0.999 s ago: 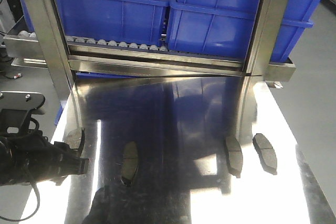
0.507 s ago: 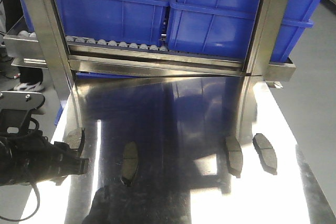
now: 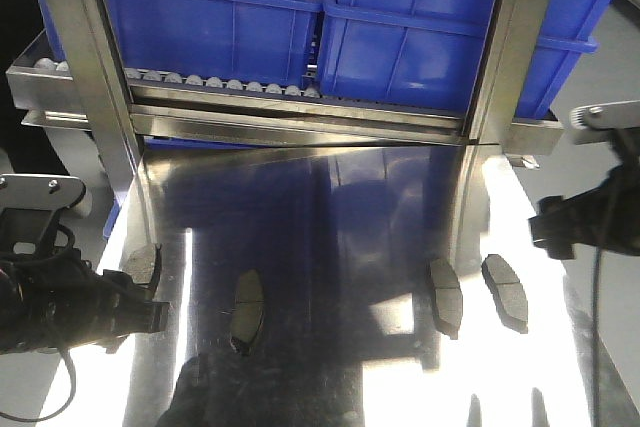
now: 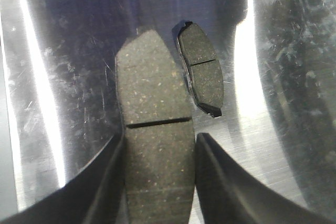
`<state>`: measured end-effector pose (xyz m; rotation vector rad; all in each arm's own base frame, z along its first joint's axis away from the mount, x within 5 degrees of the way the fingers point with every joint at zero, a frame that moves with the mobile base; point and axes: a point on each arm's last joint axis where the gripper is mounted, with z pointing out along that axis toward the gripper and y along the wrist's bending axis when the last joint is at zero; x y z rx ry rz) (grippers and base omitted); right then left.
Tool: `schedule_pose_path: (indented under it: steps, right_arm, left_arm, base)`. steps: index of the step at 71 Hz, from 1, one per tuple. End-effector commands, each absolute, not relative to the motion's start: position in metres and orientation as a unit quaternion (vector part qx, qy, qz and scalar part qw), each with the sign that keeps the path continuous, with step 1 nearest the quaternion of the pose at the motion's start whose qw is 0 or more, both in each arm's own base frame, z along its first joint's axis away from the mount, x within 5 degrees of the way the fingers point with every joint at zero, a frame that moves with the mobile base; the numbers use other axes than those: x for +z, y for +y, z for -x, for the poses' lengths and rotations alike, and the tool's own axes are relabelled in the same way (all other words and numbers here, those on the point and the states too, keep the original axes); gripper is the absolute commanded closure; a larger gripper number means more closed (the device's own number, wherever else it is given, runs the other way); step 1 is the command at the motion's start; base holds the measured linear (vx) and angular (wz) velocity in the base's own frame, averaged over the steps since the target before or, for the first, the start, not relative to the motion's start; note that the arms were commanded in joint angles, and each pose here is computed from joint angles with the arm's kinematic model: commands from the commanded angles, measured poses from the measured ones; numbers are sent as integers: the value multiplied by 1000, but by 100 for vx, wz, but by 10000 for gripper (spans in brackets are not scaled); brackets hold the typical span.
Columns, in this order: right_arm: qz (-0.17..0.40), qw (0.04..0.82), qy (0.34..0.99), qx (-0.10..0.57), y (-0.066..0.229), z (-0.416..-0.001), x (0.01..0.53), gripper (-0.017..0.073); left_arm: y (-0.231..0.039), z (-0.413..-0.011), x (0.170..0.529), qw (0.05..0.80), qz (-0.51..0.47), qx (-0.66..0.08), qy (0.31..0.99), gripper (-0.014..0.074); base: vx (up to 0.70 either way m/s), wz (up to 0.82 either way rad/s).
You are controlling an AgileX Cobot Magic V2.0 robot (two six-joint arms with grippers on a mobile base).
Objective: Move and align brake pads A on conveyor
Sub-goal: 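Lower the right gripper onto the brake pad nearest the right arm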
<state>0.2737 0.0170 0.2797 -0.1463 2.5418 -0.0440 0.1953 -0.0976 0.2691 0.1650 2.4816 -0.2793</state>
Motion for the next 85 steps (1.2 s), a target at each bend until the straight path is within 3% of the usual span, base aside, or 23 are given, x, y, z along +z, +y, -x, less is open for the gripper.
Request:
schedule_pose_path:
  steps: [1, 14, 38, 85]
  right_arm:
    - [65, 297, 952, -17, 26, -291, 282, -64]
    - [68, 229, 971, -11, 36, -318, 251, -62]
    - [68, 175, 982, -14, 40, -348, 211, -50]
    - [69, 165, 984, -13, 42, -360, 182, -34]
  left_arm:
    - [-100, -198, 286, 364, -63, -131, 920, 475]
    - [-100, -198, 286, 364, -63, -131, 920, 475]
    - [-100, -198, 286, 364, -63, -131, 920, 475]
    - [-101, -198, 286, 364, -63, -131, 920, 475]
  base:
    - [0, 0]
    - [0, 0]
    - [0, 0]
    - [0, 0]
